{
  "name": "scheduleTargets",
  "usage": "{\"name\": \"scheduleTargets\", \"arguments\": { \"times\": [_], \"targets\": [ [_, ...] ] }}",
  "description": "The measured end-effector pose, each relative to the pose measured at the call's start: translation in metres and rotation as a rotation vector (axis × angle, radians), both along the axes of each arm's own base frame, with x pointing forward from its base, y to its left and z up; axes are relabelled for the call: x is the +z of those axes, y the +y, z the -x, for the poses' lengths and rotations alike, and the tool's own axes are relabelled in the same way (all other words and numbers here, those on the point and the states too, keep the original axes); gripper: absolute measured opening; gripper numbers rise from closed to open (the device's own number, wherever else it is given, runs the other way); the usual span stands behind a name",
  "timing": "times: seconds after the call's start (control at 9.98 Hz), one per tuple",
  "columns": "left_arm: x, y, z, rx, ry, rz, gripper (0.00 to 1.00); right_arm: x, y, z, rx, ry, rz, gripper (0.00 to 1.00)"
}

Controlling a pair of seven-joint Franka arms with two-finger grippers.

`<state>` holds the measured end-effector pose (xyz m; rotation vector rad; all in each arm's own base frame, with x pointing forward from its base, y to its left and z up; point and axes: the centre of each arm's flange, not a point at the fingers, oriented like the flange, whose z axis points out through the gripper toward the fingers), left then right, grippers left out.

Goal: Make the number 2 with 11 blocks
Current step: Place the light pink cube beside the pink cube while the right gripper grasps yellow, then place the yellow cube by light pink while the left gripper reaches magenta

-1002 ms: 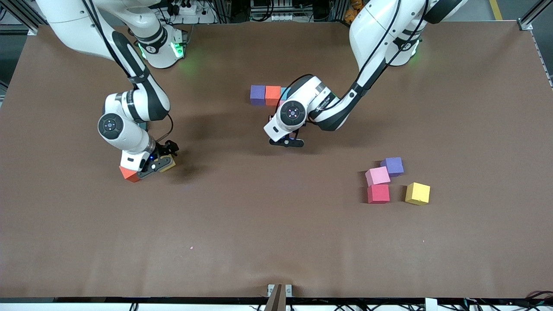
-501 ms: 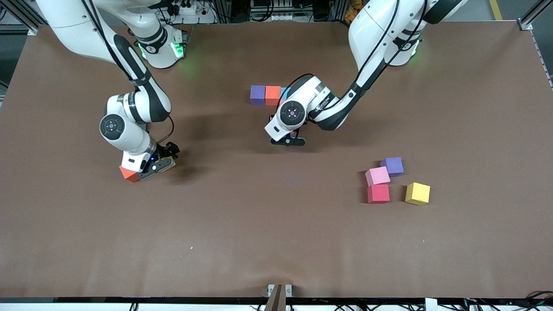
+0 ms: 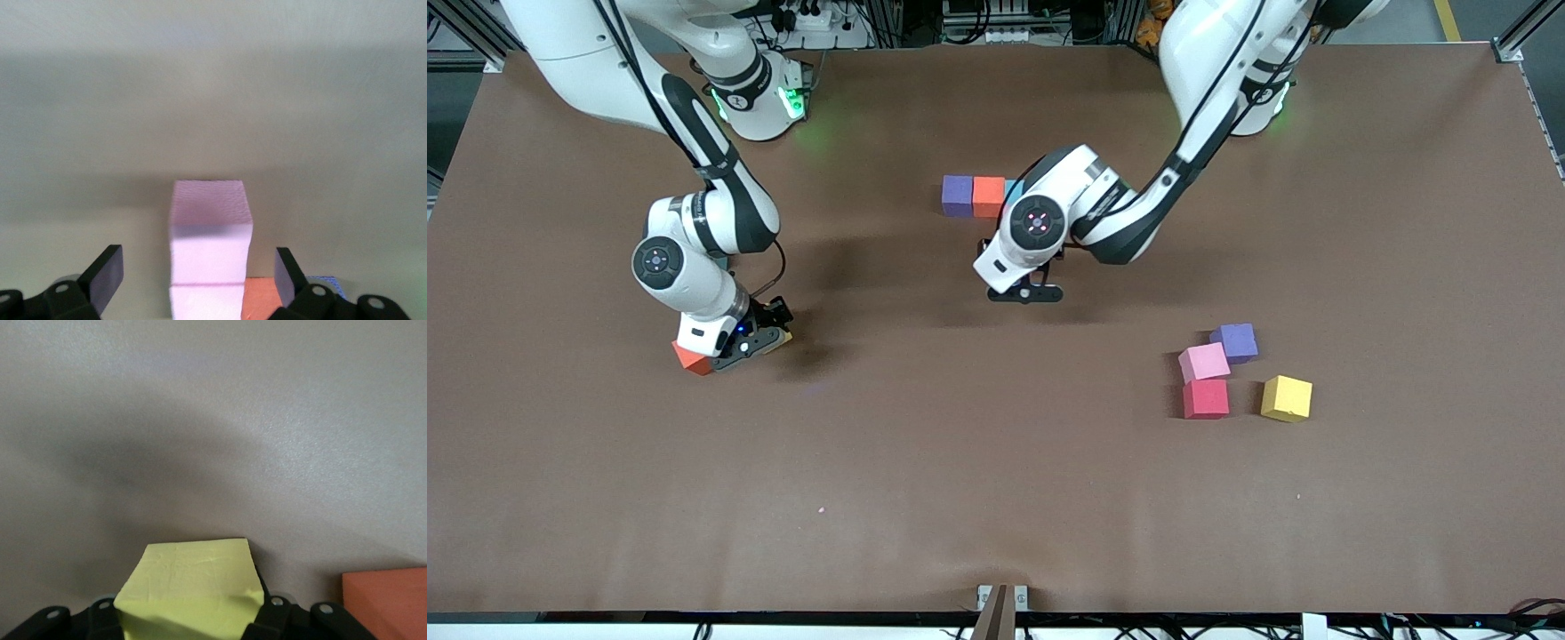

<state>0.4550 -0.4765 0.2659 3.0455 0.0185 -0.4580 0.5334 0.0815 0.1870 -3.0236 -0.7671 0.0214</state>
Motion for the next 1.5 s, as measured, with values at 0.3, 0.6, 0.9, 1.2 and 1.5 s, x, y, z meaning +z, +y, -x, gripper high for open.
{"name": "scheduleTargets", "arguments": {
  "times": [0.3,0.6,0.9,1.2,1.5],
  "targets": [
    [0.048,0.051,-0.053,0.104,-0.094,-0.008,1.0,0.024,0.011,-0.016,0.008,0.021,-0.004,0.6],
    [0.065,0.109,-0.112,0.156,-0.157,-0.004,1.0,0.064,0.065,-0.028,-0.062,0.01,-0.023,0.6],
    [0.064,0.166,-0.147,0.166,-0.215,-0.071,1.0,0.07,0.143,-0.008,-0.025,-0.002,-0.023,0.6],
    [0.054,0.219,-0.175,0.118,-0.231,-0.1,1.0,0.079,0.22,0.021,0.322,-0.045,-0.008,0.6],
    [0.04,0.256,-0.197,0.082,-0.221,-0.089,1.0,0.069,0.295,0.064,0.697,-0.116,0.005,0.6]
  ]
}}
